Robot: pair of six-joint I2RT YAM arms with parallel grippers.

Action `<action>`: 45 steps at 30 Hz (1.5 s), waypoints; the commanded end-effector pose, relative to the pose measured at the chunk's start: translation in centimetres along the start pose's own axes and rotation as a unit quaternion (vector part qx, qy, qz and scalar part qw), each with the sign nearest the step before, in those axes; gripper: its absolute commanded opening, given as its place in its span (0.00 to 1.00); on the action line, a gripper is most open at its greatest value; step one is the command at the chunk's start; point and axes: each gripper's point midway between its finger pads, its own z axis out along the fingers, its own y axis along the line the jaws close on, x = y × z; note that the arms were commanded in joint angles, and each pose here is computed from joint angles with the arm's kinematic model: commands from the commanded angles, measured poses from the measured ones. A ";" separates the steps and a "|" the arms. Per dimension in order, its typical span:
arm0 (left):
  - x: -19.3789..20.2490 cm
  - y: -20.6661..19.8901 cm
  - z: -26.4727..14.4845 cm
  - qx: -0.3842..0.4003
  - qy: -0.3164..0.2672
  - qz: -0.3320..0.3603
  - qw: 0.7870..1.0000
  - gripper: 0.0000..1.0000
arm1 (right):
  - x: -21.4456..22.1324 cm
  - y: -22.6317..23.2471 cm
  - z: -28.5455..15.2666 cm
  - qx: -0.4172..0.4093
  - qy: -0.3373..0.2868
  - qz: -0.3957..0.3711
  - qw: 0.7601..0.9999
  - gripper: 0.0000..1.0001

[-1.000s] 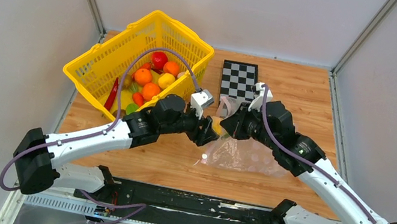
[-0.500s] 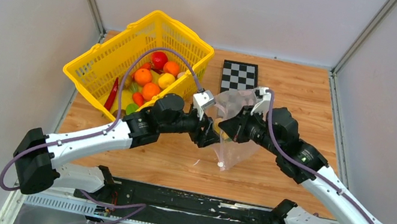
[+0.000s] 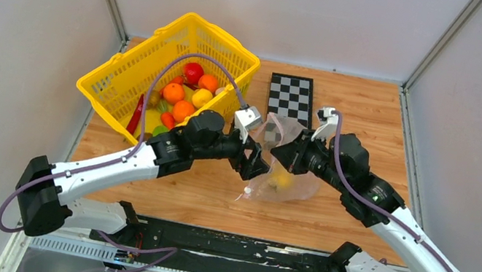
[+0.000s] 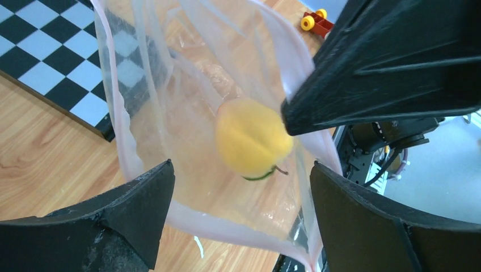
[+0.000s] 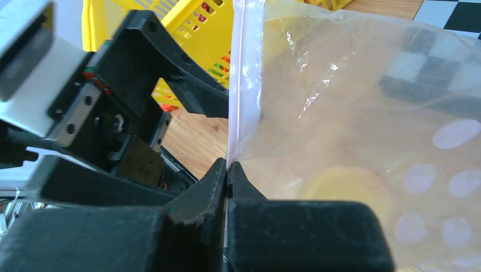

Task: Place the food in the zip-top bag and seal the zipper
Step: Place the fake fruit in the zipper food storage bag, then adjust the zipper food storage bag at the center of the board.

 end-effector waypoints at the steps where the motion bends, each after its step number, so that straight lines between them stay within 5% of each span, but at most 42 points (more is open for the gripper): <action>1: -4.5 -2.1 -2.1 0.025 -0.049 0.022 0.998 0.95 | -1.2 -0.6 -0.1 0.020 -0.029 0.031 0.999 0.00; 11: -3.9 1.2 -4.5 -0.088 -0.050 -0.015 0.995 0.93 | -3.1 -1.1 -1.2 0.017 -0.084 0.051 0.995 0.00; 20: -1.0 0.4 -0.6 -0.046 -0.014 -0.098 0.994 0.91 | -2.6 -0.8 -0.9 0.008 -0.065 0.048 0.997 0.00; 23: -0.9 0.5 0.1 -0.045 -0.013 -0.102 0.994 0.82 | -2.5 -0.6 -0.9 0.003 -0.062 0.041 0.997 0.00; 30: -3.0 -0.2 -0.1 -0.035 -0.010 -0.078 0.996 0.18 | -4.3 -0.7 -3.1 0.020 -0.085 -0.034 0.996 0.00; 39: -7.1 -2.6 -2.4 -0.002 -0.038 -0.060 0.997 0.01 | -8.9 -3.0 -10.9 0.115 -0.197 -0.102 0.968 0.00; 45: -5.8 -4.0 -0.5 0.050 -0.014 -0.096 0.994 0.00 | -8.7 -1.4 -11.6 0.088 -0.167 -0.108 0.976 0.00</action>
